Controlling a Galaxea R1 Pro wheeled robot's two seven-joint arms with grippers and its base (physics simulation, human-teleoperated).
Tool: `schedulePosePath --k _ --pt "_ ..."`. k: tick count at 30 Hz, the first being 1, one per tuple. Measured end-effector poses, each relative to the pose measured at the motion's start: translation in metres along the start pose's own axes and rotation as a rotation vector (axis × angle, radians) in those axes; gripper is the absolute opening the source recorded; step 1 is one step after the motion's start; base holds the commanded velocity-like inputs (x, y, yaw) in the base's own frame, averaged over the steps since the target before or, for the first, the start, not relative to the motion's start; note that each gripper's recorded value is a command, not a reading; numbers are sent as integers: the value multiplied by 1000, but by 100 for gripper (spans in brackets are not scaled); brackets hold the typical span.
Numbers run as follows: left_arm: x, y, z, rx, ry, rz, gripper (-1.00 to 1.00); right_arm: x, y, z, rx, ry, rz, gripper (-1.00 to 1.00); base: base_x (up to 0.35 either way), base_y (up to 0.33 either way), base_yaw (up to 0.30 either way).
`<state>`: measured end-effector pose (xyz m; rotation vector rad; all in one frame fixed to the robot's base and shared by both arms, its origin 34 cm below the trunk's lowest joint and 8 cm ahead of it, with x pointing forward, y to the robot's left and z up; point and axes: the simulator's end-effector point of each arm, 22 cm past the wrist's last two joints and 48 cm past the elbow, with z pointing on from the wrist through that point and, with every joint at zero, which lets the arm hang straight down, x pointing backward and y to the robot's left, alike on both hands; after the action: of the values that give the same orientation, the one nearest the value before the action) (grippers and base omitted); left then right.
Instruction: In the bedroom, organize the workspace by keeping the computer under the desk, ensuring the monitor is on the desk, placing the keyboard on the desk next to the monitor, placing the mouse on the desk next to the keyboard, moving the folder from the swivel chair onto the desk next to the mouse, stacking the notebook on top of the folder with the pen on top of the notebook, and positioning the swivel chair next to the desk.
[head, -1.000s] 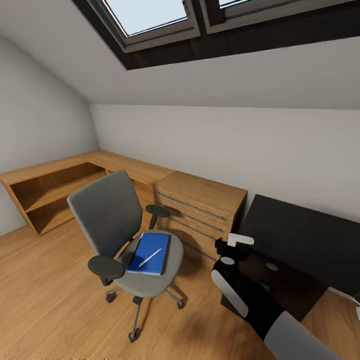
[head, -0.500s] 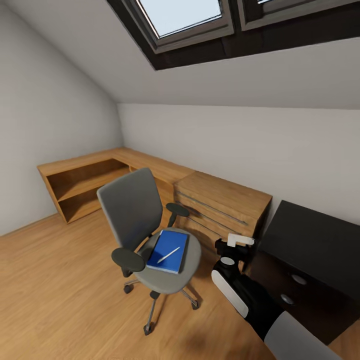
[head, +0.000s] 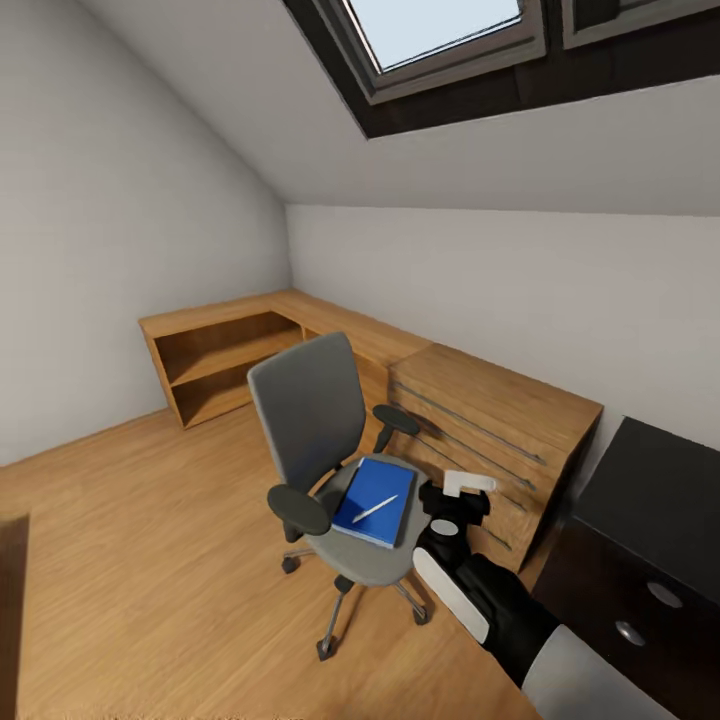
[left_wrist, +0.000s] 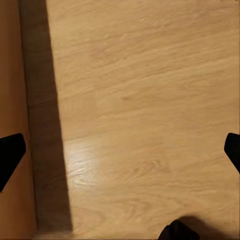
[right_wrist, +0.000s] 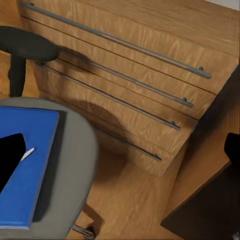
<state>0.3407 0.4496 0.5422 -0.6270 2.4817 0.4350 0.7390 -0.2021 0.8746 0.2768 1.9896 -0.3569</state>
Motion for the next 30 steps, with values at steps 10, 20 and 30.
schedulePosePath --k 10,20,30 --pt "-85 31 8 -62 -117 -174 100 3 4 -1 -7 6 0 100 6 3 269" --pt "-97 -29 12 61 226 -216 100 3 4 0 -7 9 0 100 0 0 180" --pt "-196 -60 3 133 86 -229 100 15 11 0 -45 27 -10 100 0 0 17"
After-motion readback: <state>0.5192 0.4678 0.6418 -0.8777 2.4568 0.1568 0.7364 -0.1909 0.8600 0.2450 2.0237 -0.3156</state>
